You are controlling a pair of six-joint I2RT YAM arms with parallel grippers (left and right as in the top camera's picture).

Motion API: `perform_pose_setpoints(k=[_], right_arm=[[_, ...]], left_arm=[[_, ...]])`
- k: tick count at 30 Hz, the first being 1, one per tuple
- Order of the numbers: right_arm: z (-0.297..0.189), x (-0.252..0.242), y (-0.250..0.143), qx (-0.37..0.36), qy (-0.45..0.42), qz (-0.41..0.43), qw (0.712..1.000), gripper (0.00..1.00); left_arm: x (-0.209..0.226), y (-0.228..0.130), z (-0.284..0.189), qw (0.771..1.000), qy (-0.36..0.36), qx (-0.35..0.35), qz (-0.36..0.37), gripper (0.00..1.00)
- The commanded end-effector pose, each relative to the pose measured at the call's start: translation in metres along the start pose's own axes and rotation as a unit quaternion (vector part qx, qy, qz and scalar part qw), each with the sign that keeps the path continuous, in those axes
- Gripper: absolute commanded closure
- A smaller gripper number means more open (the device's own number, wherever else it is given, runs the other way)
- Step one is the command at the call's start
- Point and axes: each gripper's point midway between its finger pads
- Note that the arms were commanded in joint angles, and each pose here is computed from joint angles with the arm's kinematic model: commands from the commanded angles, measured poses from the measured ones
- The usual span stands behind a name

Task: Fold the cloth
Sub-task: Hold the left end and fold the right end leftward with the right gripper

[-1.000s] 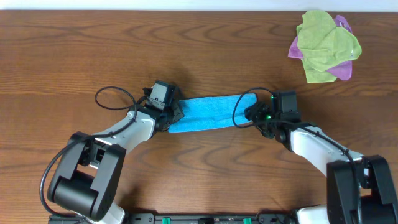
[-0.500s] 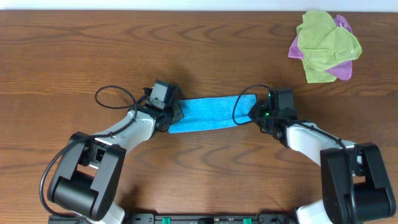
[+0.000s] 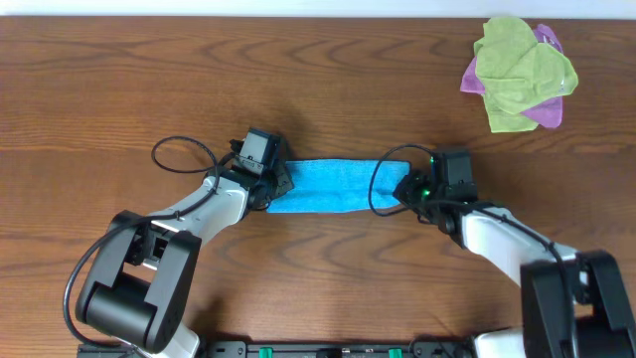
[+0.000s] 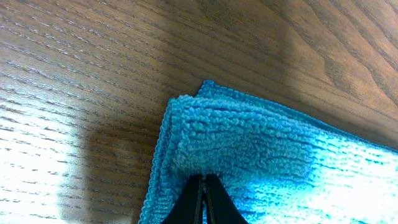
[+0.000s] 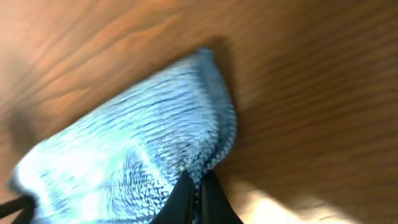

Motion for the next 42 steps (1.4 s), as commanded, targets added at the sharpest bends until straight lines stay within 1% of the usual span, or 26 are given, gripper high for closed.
perform_pose_setpoints(k=[1,21,26,35,42], right_arm=[[-0.011,0.022,-0.005,0.0,0.033,-0.03,0.999,0.99],[-0.034,0.112,-0.026,-0.013,0.142,-0.091,0.986,0.99],[-0.036,0.123,-0.028,-0.016,0.159,-0.092,0.983,0.99],[-0.039,0.142,-0.042,-0.013,0.182,-0.101,0.978,0.99],[-0.039,0.146,-0.043,-0.016,0.186,-0.099,0.978,0.99]], left_arm=[[0.014,-0.007,0.008,1.0,0.027,0.012,0.007,0.94],[0.013,-0.008,0.008,1.0,0.025,0.015,0.01,0.94],[0.013,-0.008,0.008,1.0,0.024,0.015,0.01,0.95],[0.011,-0.01,0.008,0.999,0.018,0.021,0.018,0.94],[0.007,-0.009,0.005,0.999,0.01,0.02,0.026,0.94]])
Point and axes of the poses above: each gripper's point midway between its finger pads, its own z axis out along the fingers, its own x axis along the line the jaws close on, y = z × x, and after that the axes turned 2 degrees about -z, right-handed
